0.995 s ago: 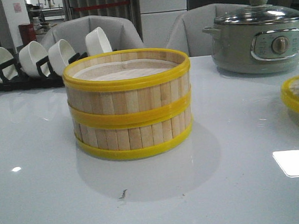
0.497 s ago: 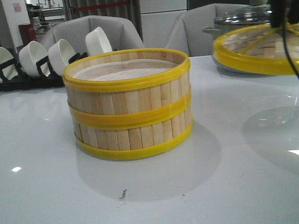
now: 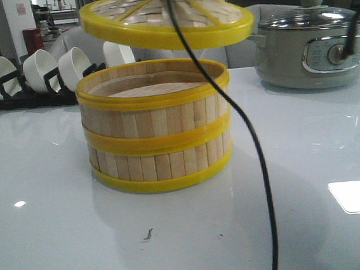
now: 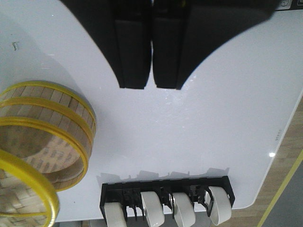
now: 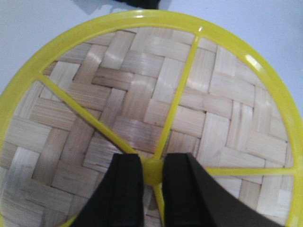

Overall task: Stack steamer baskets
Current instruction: 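Lift the lid with the right gripper toward the stacked baskets, then lower the lid onto the top basket rim with the right gripper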

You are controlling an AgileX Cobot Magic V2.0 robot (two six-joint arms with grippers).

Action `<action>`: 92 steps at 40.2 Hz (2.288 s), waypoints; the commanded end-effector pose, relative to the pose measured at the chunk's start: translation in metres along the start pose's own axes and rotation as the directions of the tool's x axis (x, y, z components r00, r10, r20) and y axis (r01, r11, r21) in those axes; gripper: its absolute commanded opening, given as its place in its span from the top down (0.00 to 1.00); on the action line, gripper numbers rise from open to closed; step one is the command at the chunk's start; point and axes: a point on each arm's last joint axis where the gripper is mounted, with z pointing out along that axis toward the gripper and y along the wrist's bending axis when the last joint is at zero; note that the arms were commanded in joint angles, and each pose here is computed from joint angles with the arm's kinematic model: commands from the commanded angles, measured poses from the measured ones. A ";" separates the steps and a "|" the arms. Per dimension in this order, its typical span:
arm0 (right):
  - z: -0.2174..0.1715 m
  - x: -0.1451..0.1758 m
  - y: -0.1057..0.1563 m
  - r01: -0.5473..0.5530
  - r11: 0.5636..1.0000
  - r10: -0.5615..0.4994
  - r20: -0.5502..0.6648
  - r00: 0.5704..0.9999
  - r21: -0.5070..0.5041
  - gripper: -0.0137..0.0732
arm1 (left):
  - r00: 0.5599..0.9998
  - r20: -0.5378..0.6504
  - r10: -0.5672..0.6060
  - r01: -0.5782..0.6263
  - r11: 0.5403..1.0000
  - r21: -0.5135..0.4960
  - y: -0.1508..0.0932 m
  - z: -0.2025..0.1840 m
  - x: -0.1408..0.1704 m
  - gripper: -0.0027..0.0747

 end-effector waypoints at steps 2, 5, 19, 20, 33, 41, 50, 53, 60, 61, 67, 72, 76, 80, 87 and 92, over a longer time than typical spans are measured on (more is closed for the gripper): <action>-0.023 -0.024 0.010 0.025 0.999 -0.022 0.106 0.994 -0.021 0.81 | 0.996 0.094 -0.008 0.007 1.000 0.013 -0.001 -0.003 -0.013 0.86; -0.016 -0.024 0.014 0.026 1.000 -0.025 0.088 0.996 -0.017 0.81 | 0.996 0.094 -0.008 0.007 1.000 0.013 -0.001 -0.003 -0.013 0.86; 0.004 -0.018 0.017 0.035 0.999 -0.034 0.046 0.998 -0.008 0.81 | 0.996 0.094 -0.008 0.007 1.000 0.013 -0.001 -0.003 -0.013 0.86; 0.005 -0.018 0.017 0.035 0.999 -0.034 0.045 0.998 -0.008 0.81 | 0.996 0.094 -0.008 0.007 1.000 0.013 -0.001 -0.003 -0.013 0.86; 0.010 -0.017 0.019 0.041 0.999 -0.041 0.043 0.998 -0.010 0.81 | 0.996 0.094 -0.008 0.007 1.000 0.013 -0.001 -0.003 -0.013 0.86; 0.012 -0.020 0.021 0.042 0.999 -0.040 0.080 0.996 -0.026 0.81 | 0.996 0.094 -0.008 0.007 1.000 0.013 -0.001 -0.003 -0.013 0.86; 0.023 -0.014 0.023 0.047 0.999 -0.046 0.042 0.998 -0.017 0.81 | 0.996 0.094 -0.008 0.007 1.000 0.013 -0.001 -0.003 -0.013 0.86; 0.025 -0.014 0.023 0.048 0.999 -0.047 0.037 0.998 -0.016 0.81 | 0.996 0.094 -0.008 0.007 1.000 0.013 -0.001 -0.003 -0.013 0.86; 0.027 -0.013 0.023 0.049 0.999 -0.048 0.037 0.998 -0.016 0.81 | 0.996 0.094 -0.008 0.007 1.000 0.013 -0.001 -0.003 -0.013 0.86; 0.027 -0.013 0.023 0.049 0.999 -0.048 0.037 0.998 -0.016 0.81 | 0.996 0.094 -0.008 0.007 1.000 0.013 -0.001 -0.003 -0.013 0.86; 0.027 -0.014 0.023 0.049 0.999 -0.048 0.042 0.998 -0.018 0.81 | 0.996 0.094 -0.008 0.007 1.000 0.013 -0.001 -0.003 -0.013 0.86; 0.027 -0.014 0.024 0.049 0.999 -0.048 0.048 0.998 -0.020 0.81 | 0.996 0.094 -0.008 0.007 1.000 0.013 -0.001 -0.003 -0.013 0.86; 0.027 -0.014 0.024 0.049 0.999 -0.048 0.048 0.998 -0.020 0.81 | 0.996 0.094 -0.008 0.007 1.000 0.013 -0.001 -0.003 -0.013 0.86; 0.027 -0.014 0.024 0.049 0.999 -0.048 0.048 0.998 -0.020 0.81 | 0.996 0.094 -0.008 0.007 1.000 0.013 -0.001 -0.003 -0.013 0.86; 0.027 -0.014 0.024 0.049 0.999 -0.048 0.047 0.998 -0.020 0.81 | 0.996 0.094 -0.008 0.007 1.000 0.013 -0.001 -0.003 -0.013 0.86; 0.027 -0.013 0.023 0.048 0.999 -0.048 0.033 0.998 -0.014 0.79 | 0.996 0.094 -0.008 0.007 1.000 0.013 -0.001 -0.003 -0.013 0.86</action>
